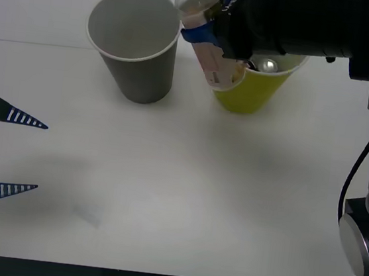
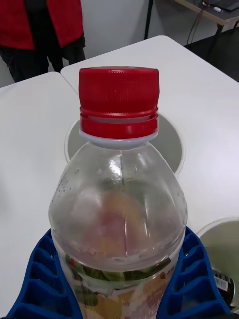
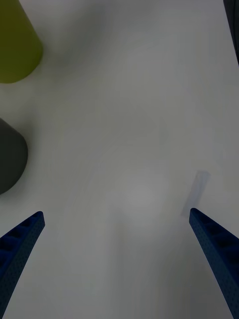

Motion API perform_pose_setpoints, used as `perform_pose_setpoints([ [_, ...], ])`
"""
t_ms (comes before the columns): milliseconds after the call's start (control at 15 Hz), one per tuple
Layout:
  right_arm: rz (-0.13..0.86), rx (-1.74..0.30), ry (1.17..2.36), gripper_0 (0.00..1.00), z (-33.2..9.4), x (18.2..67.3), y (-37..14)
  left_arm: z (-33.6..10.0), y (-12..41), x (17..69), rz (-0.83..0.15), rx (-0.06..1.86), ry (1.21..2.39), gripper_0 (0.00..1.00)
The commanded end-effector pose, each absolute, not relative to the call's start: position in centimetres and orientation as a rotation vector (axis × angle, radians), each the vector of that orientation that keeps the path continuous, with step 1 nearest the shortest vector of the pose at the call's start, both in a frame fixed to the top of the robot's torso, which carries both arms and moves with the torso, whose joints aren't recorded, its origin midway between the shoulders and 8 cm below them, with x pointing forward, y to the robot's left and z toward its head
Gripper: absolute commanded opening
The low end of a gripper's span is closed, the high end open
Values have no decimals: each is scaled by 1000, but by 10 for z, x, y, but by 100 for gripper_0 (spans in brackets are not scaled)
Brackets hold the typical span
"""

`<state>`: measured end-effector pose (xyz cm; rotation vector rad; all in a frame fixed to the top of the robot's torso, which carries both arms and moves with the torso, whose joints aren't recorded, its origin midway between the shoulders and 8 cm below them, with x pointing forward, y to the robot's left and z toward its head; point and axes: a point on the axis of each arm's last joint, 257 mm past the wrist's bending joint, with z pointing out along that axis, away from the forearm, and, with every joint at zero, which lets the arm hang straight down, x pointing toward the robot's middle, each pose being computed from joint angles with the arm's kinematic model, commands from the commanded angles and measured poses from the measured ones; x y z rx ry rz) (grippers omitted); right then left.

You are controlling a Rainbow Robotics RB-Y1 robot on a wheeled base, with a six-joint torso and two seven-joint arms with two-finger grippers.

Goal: Put the can into the green bin and the plastic bottle into the gray bin

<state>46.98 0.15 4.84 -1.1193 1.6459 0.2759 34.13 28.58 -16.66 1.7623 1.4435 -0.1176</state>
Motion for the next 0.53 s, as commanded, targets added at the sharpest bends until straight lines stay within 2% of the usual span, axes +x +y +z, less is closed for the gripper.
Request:
perform_pose_setpoints([
  [67, 279, -1108, 1656, 0, 65, 487, 19, -167, 286, 341, -118, 1762, 1444, 100],
  [200, 298, -1115, 1678, 0, 64, 496, 30, -167, 286, 341, -118, 1762, 1444, 100],
  [533, 298, -1090, 1626, 0, 95, 528, 70, -167, 286, 341, -118, 1762, 1444, 100],
])
